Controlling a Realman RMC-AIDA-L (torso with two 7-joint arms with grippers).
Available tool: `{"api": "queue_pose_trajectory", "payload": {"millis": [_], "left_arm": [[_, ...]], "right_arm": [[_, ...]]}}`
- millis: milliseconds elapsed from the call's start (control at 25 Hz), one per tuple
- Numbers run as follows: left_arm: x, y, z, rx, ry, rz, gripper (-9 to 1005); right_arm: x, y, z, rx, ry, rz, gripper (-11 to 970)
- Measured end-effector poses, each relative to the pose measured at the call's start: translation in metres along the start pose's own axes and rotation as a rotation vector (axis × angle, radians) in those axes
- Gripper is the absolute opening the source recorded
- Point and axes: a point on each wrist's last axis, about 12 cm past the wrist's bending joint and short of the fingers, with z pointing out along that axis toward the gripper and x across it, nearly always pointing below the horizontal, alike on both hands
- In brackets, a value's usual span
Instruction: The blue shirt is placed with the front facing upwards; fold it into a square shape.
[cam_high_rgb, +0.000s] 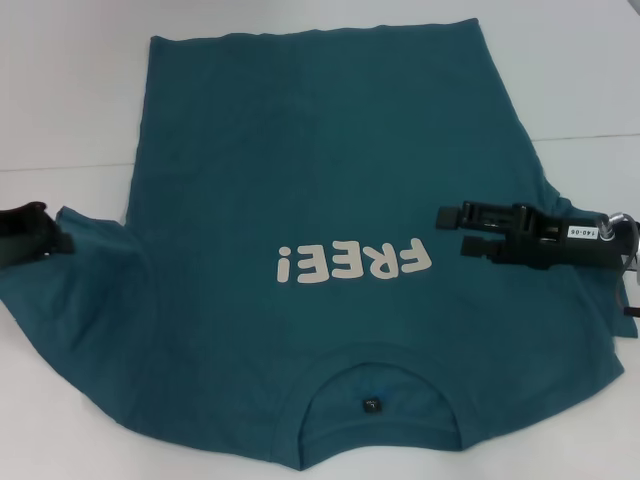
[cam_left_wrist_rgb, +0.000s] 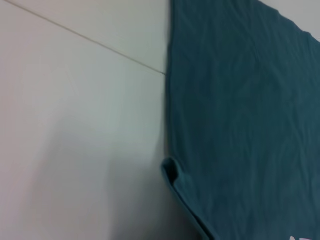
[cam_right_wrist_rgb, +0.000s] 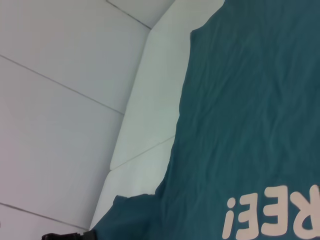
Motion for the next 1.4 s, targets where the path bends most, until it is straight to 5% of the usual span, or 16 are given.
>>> {"api": "queue_pose_trajectory", "payload": {"millis": [640,1400], "left_arm": [[-0.002,-0.054,0.027,-0.002,0.051,0.056,-1],[0.024,-0.086,0.067,-0.009,0.046,0.044,0]], "right_arm": [[0.001,-0.006,0.004,0.034,-0.027,0.000,911],[0.005,-0.009,0.003,0.041,-0.022,0.004,911]]}}
